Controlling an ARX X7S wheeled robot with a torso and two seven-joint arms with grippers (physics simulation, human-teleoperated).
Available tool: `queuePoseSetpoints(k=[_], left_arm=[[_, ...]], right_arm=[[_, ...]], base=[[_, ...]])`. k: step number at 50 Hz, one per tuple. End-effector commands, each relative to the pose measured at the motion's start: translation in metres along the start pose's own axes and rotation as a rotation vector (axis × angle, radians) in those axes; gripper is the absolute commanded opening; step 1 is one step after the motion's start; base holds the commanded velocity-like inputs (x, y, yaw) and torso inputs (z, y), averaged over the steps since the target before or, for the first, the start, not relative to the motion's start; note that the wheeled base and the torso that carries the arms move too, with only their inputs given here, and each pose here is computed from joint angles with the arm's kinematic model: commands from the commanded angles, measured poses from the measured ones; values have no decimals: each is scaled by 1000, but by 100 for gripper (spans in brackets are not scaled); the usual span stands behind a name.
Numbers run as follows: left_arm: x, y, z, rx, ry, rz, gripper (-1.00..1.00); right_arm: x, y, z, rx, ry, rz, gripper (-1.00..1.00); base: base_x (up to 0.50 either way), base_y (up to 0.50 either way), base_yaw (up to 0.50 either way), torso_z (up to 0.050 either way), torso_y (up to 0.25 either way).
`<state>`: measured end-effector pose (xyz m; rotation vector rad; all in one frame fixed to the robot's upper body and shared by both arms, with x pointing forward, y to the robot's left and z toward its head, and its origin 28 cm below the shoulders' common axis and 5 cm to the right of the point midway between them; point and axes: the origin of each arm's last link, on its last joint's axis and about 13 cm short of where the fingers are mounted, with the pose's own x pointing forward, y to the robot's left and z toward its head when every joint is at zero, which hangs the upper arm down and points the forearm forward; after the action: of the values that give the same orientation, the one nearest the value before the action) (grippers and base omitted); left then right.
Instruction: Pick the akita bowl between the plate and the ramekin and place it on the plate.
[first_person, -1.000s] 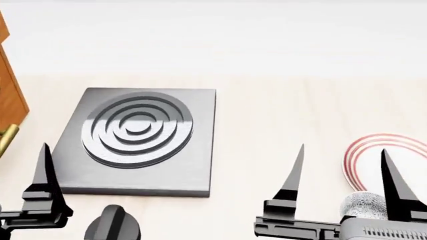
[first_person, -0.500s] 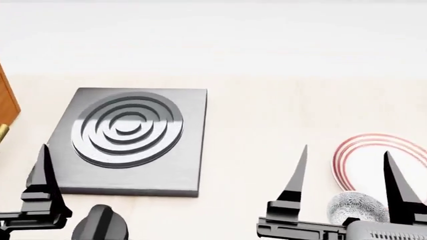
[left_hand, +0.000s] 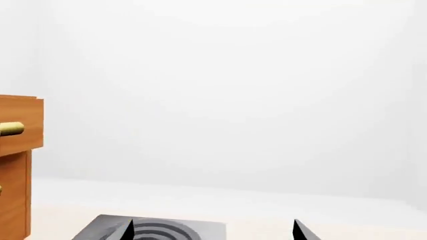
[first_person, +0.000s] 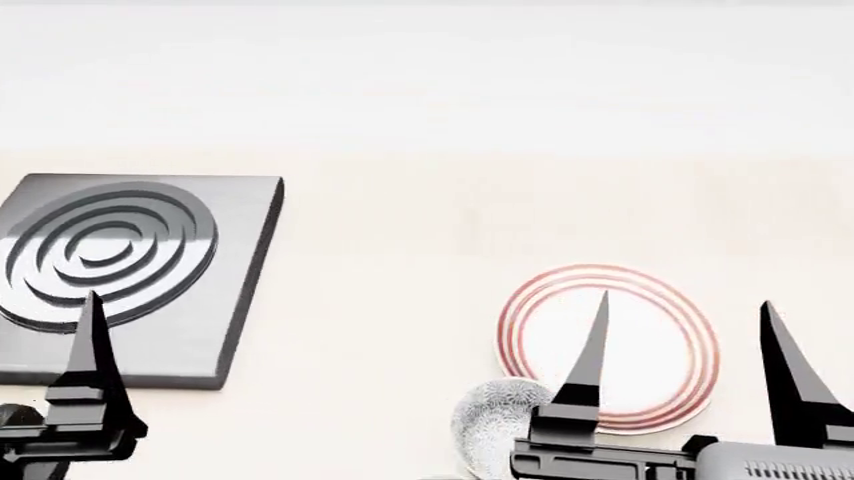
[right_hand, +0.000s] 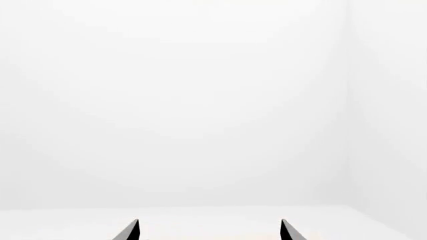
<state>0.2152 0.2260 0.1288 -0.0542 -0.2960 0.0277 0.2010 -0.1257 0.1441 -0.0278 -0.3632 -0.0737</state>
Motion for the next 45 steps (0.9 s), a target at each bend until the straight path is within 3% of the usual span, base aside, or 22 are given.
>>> queuePoseSetpoints(k=[1, 18, 26, 34, 45], left_arm=[[0, 0, -1, -2, 3, 0, 100], [-1, 0, -1, -5, 9, 1, 100], [1, 1, -3, -8, 23, 10, 100], [0, 1, -4, -9, 32, 10, 100], [0, 1, -5, -14, 37, 18, 100]], right_arm=[[-1, 0, 0, 1, 1, 13, 100], [0, 1, -4, -5, 34, 9, 100], [3, 2, -12, 5, 100, 33, 100], [0, 2, -11, 10, 59, 47, 100], [1, 0, -9, 35, 66, 38, 100]], base=[[0, -500, 0, 0, 0], [0, -483, 0, 0, 0], [0, -1, 0, 0, 0], [14, 0, 0, 0, 0], [468, -3, 0, 0, 0]])
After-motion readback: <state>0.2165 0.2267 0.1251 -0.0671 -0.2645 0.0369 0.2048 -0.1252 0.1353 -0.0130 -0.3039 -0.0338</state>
